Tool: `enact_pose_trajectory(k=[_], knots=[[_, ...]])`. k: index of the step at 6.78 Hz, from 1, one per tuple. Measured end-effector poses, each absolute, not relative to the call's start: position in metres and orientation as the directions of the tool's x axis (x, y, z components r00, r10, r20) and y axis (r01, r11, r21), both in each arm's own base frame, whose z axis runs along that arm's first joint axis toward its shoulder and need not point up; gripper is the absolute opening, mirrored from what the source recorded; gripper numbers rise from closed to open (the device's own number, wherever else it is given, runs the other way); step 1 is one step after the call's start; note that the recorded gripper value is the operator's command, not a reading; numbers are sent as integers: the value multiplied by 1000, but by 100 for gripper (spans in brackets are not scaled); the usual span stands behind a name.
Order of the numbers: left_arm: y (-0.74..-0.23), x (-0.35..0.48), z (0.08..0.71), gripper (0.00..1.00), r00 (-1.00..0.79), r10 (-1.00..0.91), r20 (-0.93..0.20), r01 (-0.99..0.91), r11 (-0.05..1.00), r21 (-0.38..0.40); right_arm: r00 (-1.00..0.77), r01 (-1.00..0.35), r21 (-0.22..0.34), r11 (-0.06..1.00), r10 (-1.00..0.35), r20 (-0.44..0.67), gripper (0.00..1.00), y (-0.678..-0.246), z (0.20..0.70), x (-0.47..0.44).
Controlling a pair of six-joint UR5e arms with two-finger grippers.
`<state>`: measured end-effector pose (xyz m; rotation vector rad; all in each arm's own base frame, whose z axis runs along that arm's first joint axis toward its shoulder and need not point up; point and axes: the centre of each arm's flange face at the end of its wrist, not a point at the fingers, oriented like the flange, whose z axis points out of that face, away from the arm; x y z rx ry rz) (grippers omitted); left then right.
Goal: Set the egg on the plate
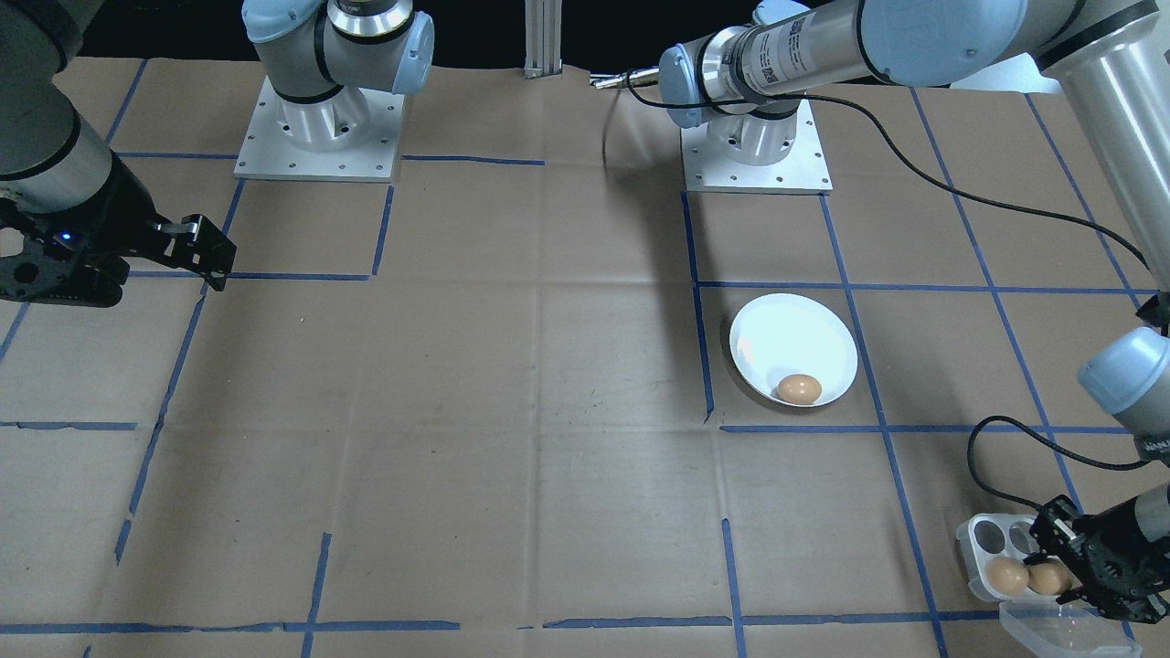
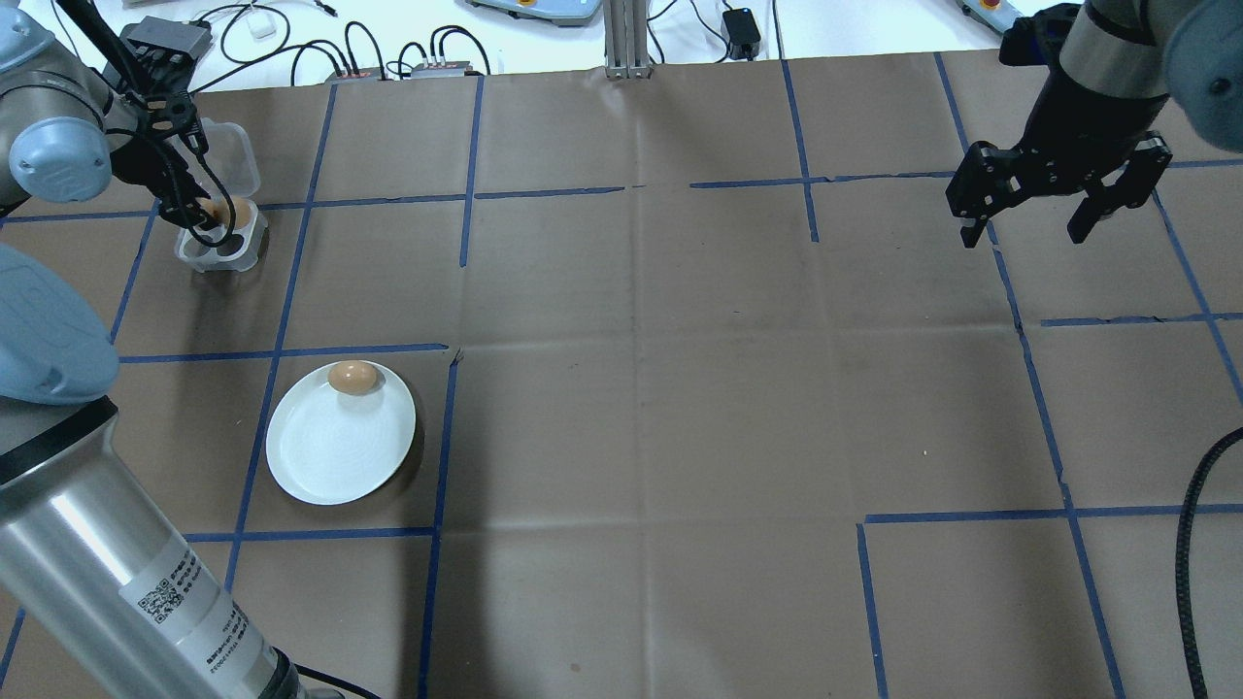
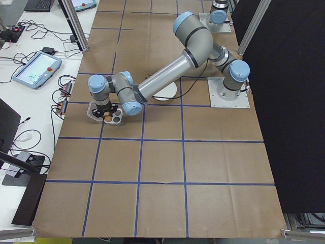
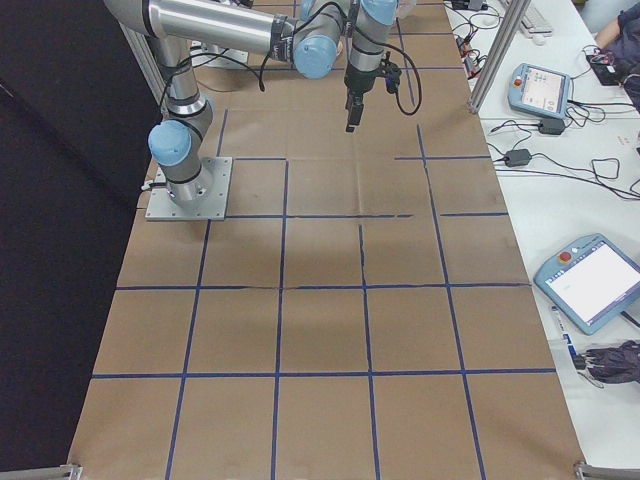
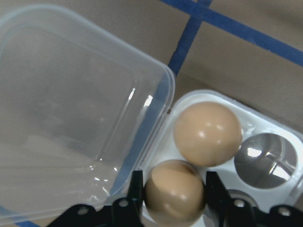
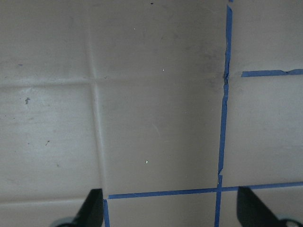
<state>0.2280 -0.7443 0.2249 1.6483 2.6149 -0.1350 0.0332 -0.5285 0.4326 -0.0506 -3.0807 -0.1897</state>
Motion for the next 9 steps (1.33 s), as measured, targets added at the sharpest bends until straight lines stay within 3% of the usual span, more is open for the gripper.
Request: enact_pose_trajectory(k=[3, 5, 7, 9], knots=[[-725, 216, 278, 0, -458, 886, -73, 889, 455, -52, -998, 36, 122, 992, 29, 57, 100, -528, 433, 33], [-683, 186, 302, 0, -600, 800, 29, 798, 600, -49, -998, 36, 122, 992, 29, 57, 100, -528, 433, 33], [-610, 126, 310, 0, -768, 631, 110, 634, 773, -7, -998, 36, 122, 992, 29, 57, 100, -529, 433, 33], [-536, 74, 271, 1, -867, 456, 198, 470, 883, 23, -998, 36, 122, 992, 29, 57, 100, -528, 433, 33]])
